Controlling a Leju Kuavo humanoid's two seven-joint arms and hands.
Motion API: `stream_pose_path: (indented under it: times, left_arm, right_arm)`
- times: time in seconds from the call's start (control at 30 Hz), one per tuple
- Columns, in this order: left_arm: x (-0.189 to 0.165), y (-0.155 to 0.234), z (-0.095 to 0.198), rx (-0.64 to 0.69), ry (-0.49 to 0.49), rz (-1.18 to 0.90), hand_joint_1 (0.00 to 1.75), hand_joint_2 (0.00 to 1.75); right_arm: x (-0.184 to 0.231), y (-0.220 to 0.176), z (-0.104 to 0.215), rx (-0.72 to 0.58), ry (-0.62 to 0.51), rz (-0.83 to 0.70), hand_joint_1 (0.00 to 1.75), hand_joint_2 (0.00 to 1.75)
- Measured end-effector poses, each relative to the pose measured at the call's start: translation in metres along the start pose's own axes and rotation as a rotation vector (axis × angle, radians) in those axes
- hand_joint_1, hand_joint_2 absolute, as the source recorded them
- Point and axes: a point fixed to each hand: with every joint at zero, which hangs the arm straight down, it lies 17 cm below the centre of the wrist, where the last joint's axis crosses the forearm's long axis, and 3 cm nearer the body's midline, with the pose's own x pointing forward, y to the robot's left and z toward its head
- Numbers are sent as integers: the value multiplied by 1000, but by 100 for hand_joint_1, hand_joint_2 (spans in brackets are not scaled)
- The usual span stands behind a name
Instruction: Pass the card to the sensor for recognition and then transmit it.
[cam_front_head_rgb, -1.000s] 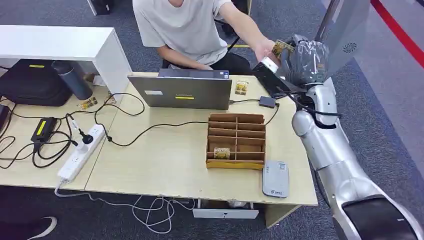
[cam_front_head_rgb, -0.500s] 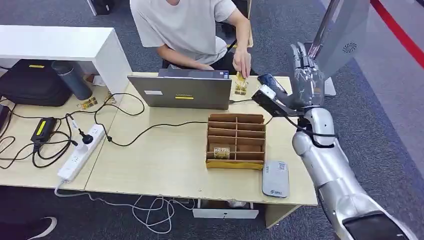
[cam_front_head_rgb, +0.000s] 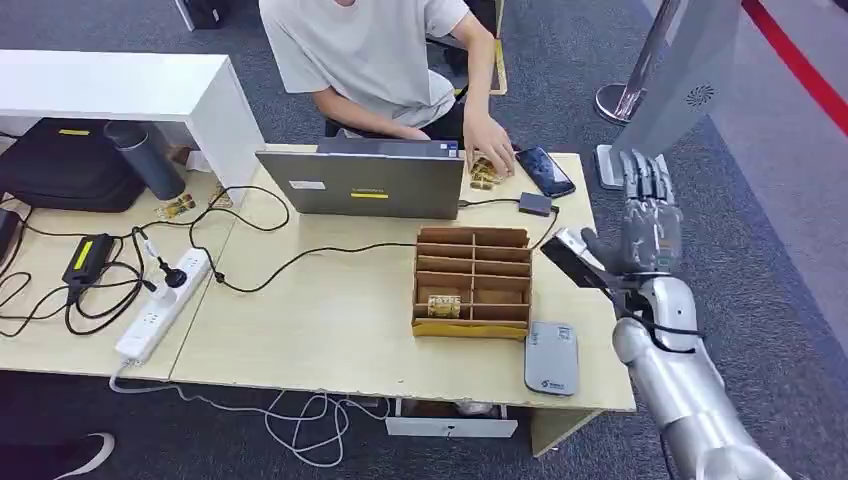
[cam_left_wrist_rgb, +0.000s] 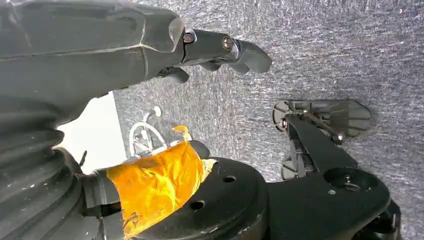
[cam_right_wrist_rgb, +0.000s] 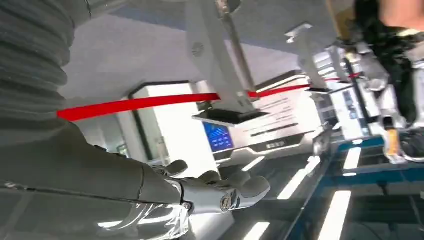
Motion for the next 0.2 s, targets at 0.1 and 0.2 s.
stream_pose_path:
  times: [0.1,0.2]
  left_arm:
    - [-1,1,0,4,1,9,0,175]
    - [-2,1,0,4,8,20,0,175]
  right_arm:
    - [-45,17,43,68,61,73,0,175]
    - [-98,28,90,149,135,166,0,175]
